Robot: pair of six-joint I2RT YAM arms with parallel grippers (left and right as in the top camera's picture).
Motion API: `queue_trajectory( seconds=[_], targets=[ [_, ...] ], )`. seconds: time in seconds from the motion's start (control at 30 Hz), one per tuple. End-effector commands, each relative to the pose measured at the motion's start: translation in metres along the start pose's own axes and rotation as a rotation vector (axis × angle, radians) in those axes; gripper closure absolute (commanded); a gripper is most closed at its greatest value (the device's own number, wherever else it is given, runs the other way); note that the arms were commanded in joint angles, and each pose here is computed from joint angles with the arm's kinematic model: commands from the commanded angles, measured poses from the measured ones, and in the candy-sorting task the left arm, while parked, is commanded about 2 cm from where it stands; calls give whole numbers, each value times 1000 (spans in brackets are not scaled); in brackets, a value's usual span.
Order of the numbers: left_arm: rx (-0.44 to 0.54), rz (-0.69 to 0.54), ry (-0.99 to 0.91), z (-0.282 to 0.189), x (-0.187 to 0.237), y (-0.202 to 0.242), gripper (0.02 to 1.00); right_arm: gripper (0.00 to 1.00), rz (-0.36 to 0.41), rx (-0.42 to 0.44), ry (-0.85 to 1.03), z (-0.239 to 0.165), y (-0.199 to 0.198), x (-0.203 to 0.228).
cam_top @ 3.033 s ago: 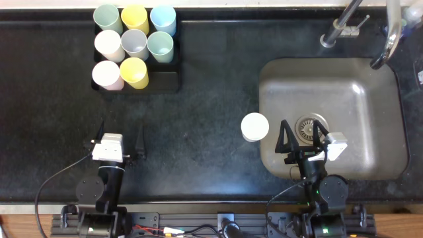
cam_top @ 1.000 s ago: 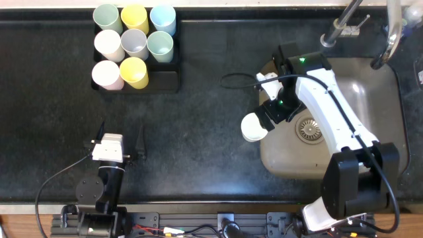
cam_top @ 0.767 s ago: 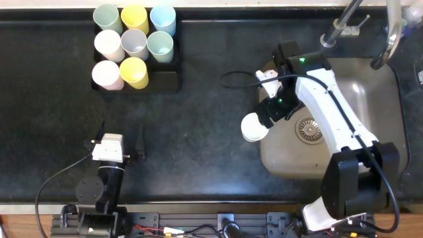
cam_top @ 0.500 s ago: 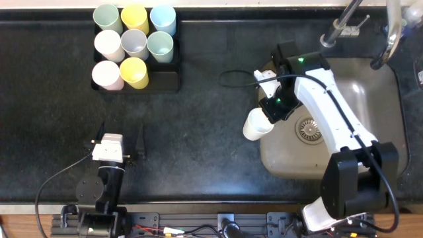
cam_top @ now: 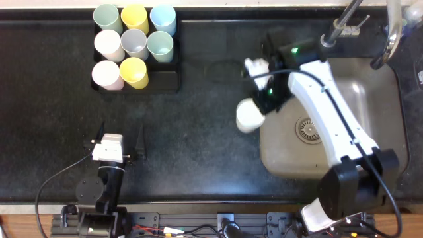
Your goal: Store Cups
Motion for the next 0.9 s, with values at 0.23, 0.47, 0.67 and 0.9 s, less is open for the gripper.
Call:
queue_trajectory(
  seconds=[0.23, 0.47, 0.67, 0.9],
  targets=[
    [11, 16, -9, -1, -1, -1, 20, 958, -9, -3, -332, -96, 55, -49],
    [11, 16, -9, -1, -1, -1, 20, 958, -145, 29, -403, -87, 119, -110],
    [11, 16, -9, -1, -1, -1, 20, 958, -232, 4, -382, -52, 163, -125],
    [11, 16, -9, -1, -1, -1, 20, 958, -273, -1, -353, -18, 184, -135]
  ],
)
Point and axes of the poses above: each gripper's point midway between its finger pads, its own z axis out along the fingers, its own y axis along the line the jaws close on, x = y × z, the point moved 6 cm from there along -z, back along the fingers, and after that the axes turned 14 degrees about z, right-handed, at the moved point
